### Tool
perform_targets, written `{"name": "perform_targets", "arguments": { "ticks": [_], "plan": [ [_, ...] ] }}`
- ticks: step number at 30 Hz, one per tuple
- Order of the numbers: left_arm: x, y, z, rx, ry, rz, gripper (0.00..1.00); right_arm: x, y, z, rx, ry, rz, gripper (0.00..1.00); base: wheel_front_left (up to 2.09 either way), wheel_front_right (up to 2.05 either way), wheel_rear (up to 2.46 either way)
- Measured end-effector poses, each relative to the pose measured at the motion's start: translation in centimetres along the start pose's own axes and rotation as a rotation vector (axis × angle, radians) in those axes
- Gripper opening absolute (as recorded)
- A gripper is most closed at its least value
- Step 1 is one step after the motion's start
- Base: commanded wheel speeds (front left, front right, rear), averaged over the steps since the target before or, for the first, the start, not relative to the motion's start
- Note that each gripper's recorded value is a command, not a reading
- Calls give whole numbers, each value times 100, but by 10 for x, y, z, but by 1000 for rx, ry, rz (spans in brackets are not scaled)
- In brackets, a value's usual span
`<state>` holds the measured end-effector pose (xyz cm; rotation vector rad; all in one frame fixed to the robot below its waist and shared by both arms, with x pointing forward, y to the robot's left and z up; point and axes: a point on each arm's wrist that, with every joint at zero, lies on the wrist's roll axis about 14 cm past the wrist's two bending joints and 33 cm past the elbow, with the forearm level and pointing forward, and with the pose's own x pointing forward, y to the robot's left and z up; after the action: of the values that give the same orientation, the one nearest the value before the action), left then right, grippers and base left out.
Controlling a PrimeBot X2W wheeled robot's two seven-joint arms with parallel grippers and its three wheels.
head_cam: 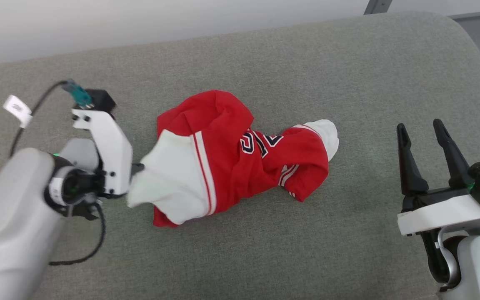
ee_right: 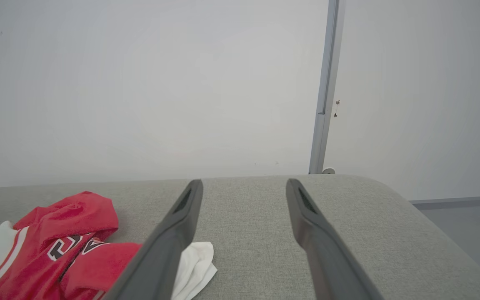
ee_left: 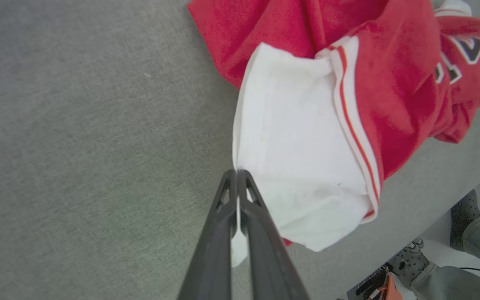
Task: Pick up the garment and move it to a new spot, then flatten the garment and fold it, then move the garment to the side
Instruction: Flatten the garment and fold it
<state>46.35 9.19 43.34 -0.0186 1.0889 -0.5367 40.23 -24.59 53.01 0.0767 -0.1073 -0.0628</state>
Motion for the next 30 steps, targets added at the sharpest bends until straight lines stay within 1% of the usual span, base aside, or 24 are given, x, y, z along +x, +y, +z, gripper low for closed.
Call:
{"name": "perform_targets", "arguments": {
  "ticks": [3,9,16,17,21,22,26,30],
  "plan": [
    [-15,10,5,-20,-29,30,0,1,1,2,1,-6,1,100,0,0,0],
    [-43,45,-10,-75,-48,138,0,0,-2,3,2,-11,-7,100,0,0,0],
    [-76,99,-46,-193,-48,320,0,-3,-5,-2,4,4,-18,100,0,0,0],
    [-76,99,-46,-193,-48,320,0,-3,-5,-2,4,4,-18,100,0,0,0],
    [-86,126,-78,-257,6,414,0,-4,-3,-3,9,14,-15,100,0,0,0],
    [-85,130,-97,-291,49,432,0,-5,-2,-5,7,19,-12,100,0,0,0],
    [-77,125,-115,-338,84,403,0,-5,2,-5,7,24,-3,100,0,0,0],
    [-75,121,-116,-340,67,386,0,-5,4,-4,8,24,6,100,0,0,0]
  ]
}}
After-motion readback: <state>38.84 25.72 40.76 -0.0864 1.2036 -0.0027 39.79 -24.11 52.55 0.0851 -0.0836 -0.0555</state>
